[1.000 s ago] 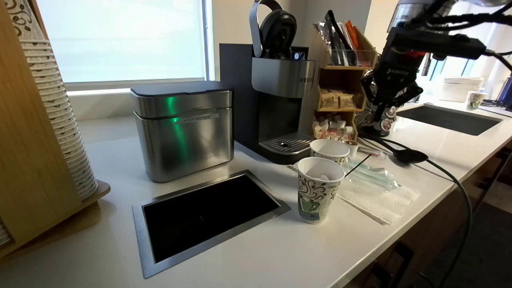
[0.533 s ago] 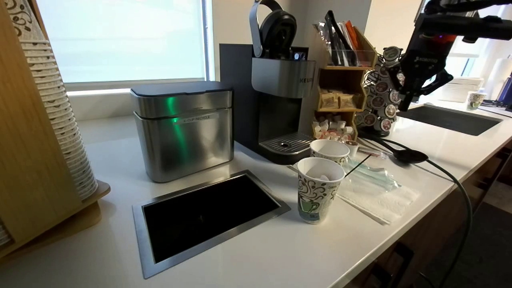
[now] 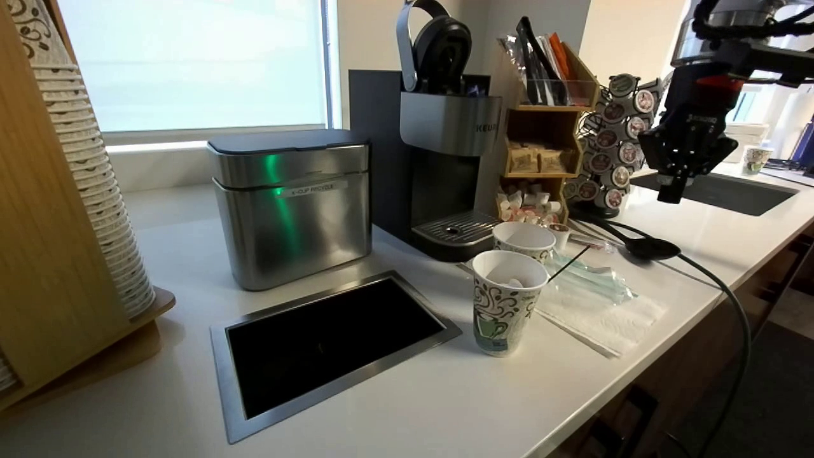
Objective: Put the items on the table in the cup
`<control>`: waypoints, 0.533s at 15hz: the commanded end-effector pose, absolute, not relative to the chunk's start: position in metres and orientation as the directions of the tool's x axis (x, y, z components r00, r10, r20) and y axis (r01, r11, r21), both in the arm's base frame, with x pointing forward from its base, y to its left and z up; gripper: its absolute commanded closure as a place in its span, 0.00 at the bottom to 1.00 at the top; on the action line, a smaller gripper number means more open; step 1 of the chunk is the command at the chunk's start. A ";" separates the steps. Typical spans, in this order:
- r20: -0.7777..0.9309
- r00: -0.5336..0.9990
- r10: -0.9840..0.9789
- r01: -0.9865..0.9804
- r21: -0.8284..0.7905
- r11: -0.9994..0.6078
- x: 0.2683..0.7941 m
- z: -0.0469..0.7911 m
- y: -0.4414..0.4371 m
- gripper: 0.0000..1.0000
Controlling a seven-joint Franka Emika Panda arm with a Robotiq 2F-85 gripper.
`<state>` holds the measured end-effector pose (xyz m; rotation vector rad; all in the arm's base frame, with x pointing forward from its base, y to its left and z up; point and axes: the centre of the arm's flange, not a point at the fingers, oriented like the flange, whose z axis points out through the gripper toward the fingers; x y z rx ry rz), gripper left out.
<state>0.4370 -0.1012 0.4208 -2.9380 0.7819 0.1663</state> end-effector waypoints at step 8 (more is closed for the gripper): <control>-0.188 0.978 -0.088 -0.121 -0.170 -0.978 0.416 0.379 -0.059 0.32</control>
